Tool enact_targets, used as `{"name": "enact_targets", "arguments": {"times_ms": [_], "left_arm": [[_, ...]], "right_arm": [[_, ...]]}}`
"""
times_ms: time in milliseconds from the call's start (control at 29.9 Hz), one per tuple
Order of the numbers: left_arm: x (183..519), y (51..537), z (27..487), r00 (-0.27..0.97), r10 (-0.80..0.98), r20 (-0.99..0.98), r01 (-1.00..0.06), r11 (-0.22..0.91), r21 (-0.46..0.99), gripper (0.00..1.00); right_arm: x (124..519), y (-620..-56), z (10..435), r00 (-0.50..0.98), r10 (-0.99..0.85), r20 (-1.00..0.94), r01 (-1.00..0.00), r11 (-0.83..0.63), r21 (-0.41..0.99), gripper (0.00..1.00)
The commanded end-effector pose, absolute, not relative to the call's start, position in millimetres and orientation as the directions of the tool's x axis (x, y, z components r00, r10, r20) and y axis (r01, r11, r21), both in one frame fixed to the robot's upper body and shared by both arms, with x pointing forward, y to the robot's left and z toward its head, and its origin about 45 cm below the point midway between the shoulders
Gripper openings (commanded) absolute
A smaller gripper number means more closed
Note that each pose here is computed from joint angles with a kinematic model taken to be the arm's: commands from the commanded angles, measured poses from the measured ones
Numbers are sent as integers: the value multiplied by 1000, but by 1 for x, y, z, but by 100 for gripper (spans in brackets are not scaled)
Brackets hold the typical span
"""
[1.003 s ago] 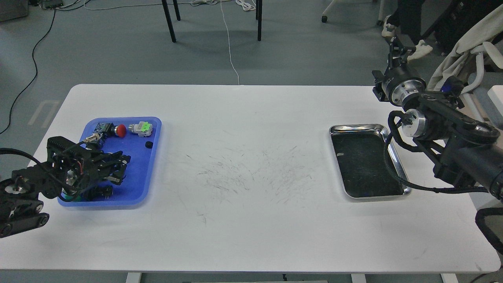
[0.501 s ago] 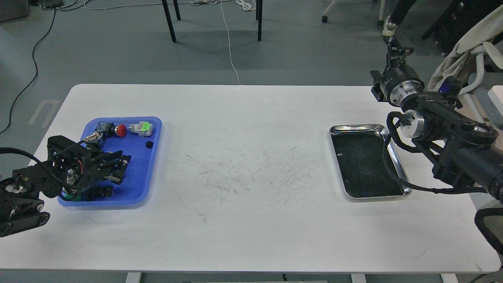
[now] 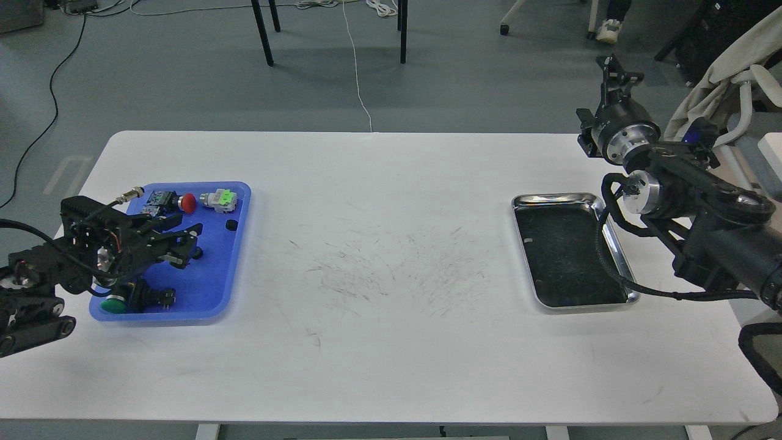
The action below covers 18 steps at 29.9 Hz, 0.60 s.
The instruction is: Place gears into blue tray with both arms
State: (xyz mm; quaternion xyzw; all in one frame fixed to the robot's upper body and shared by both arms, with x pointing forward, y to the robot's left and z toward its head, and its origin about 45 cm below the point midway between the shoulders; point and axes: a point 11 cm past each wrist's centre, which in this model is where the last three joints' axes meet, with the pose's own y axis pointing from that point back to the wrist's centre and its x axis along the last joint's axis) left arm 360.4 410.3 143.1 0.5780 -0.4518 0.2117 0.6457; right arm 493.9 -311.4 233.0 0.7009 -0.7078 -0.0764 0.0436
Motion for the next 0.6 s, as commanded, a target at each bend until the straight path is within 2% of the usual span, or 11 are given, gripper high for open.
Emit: {"name": "enact_targets", "arguments": {"times_ms": [0, 100, 234, 368, 568], "left_arm": [[370, 419, 166, 488, -151, 860, -833, 214, 510, 63], [387, 417, 188, 449, -29, 893, -874, 196, 445, 92], [396, 412, 201, 425, 96, 900, -892, 216, 398, 92], [414, 410, 227, 362, 298, 883, -930, 178, 321, 96], [435, 404, 261, 315, 644, 697, -947, 163, 277, 98]], "right_arm": [[494, -312, 234, -17, -998, -53, -985, 8, 172, 97], [495, -314, 237, -29, -997, -75, -986, 16, 168, 97], [495, -311, 237, -25, -996, -88, -986, 10, 165, 97], [494, -309, 237, -23, -994, -103, -986, 5, 166, 97], [494, -308, 238, -21, -995, -103, -988, 4, 157, 96]]}}
